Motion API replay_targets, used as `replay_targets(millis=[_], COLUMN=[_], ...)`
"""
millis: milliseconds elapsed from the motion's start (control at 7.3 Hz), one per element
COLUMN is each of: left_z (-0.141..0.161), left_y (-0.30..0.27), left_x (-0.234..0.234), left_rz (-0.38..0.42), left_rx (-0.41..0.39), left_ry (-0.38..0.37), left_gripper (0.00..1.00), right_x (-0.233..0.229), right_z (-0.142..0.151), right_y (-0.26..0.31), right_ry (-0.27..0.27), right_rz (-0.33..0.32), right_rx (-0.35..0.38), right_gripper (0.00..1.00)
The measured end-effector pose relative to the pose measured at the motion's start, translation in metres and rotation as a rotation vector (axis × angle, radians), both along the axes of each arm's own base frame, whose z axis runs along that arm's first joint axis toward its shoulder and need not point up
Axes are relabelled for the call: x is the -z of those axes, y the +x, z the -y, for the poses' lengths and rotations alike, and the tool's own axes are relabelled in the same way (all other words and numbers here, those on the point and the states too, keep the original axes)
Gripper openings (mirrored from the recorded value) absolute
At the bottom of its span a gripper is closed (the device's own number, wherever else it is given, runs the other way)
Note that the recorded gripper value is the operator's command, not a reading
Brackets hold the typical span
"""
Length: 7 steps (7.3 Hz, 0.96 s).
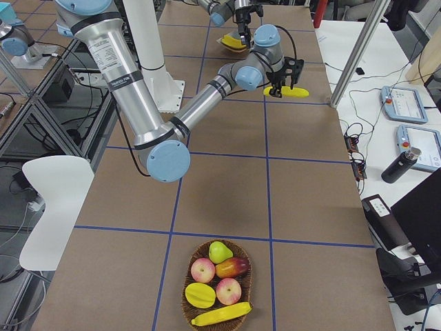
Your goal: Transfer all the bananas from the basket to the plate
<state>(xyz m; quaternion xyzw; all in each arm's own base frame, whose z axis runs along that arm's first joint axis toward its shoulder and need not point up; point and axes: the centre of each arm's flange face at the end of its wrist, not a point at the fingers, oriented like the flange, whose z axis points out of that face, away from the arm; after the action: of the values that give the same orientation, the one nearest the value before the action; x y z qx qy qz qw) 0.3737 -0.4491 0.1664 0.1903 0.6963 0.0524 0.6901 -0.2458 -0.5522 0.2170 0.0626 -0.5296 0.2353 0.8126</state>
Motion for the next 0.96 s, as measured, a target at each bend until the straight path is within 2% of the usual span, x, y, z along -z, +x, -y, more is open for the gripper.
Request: replay_targets(millis=[548, 958], left_z=[-0.026, -0.051], left_y=[0.027, 0.049], left_x=[0.048, 0.062], left_rz=[-0.072, -0.124], left_rx=[-0.049, -0.065], left_ry=[0.057, 0.086], left_gripper=[1.0, 1.0], right_x=[0.066, 0.102], right_z=[-0.073, -0.109], right_y=[-0.074, -0.102], right_ry=[0.093, 0.149], right_rz=[0.1, 0.149], right_rx=[0.154, 0.223], right_gripper=[0.0, 0.0])
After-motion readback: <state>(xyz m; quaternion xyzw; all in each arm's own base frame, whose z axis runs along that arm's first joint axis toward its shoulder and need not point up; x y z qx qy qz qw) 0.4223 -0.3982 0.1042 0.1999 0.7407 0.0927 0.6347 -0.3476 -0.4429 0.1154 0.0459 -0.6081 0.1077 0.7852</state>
